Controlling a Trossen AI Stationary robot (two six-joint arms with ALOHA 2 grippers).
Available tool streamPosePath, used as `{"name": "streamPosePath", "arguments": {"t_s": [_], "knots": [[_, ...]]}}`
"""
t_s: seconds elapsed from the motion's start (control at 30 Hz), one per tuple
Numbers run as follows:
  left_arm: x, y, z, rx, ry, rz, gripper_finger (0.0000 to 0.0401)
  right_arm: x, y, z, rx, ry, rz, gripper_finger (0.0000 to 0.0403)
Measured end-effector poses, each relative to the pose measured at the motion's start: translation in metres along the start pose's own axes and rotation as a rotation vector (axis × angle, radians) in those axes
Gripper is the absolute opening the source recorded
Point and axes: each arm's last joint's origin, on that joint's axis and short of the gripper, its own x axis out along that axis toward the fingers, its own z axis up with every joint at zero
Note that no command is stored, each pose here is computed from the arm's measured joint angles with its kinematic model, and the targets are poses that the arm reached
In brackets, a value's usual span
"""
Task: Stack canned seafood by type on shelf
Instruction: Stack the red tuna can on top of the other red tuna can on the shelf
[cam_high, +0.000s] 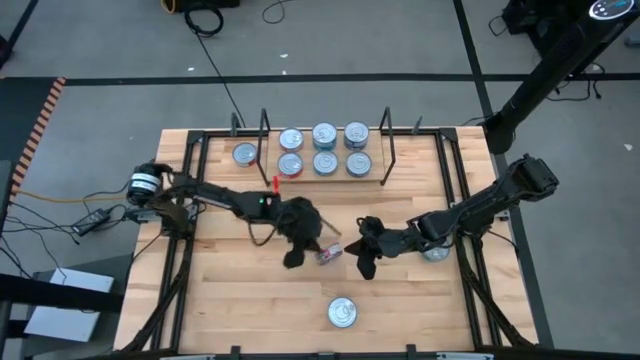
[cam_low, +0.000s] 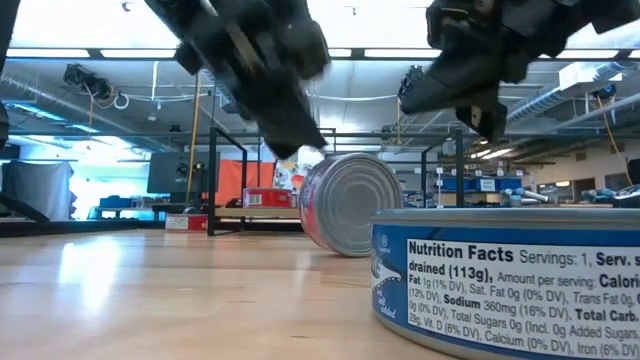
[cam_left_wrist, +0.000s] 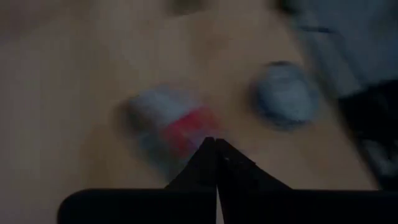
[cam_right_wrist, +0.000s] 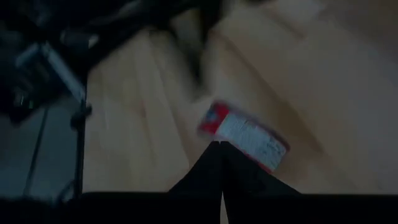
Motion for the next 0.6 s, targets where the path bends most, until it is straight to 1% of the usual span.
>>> {"name": "streamPosePath", "arguments": {"t_s": [0.07,0.1,0.2,0.23,0.33,0.4,0.47,0.53,0.6], "knots": [[-0.003,-0.017,-0.003,0.091,-0.006,-0.060,0.0000,0.001,0.006,0.006,0.009,-0.040,-0.011,0.0010],[-0.002,-0.024,-0.006,0.117,0.006,-0.070,0.0000,0.000,0.009,0.007,0.004,-0.049,-0.015,0.0010],[0.003,-0.032,-0.014,0.126,0.040,-0.069,0.0000,0.001,0.015,0.013,0.002,-0.055,-0.013,0.0009],[0.003,-0.032,-0.014,0.106,0.037,-0.048,0.0000,0.001,0.016,0.015,-0.010,-0.053,-0.009,0.0010],[0.000,-0.029,-0.005,0.058,-0.043,0.100,0.0000,0.001,0.017,0.017,-0.085,-0.011,0.022,0.0010],[-0.002,-0.025,0.001,0.004,-0.125,0.217,0.0000,0.002,0.013,0.014,-0.126,0.060,0.028,0.0010],[-0.002,-0.020,0.004,-0.083,-0.173,0.302,0.0000,0.006,0.009,0.009,-0.151,0.142,0.044,0.0009],[0.001,-0.015,0.004,-0.149,-0.199,0.336,0.0000,0.012,0.003,0.003,-0.192,0.212,0.023,0.0008],[0.011,-0.011,-0.002,-0.199,-0.185,0.346,0.0000,0.020,-0.001,-0.001,-0.203,0.233,0.002,0.0008]]}}
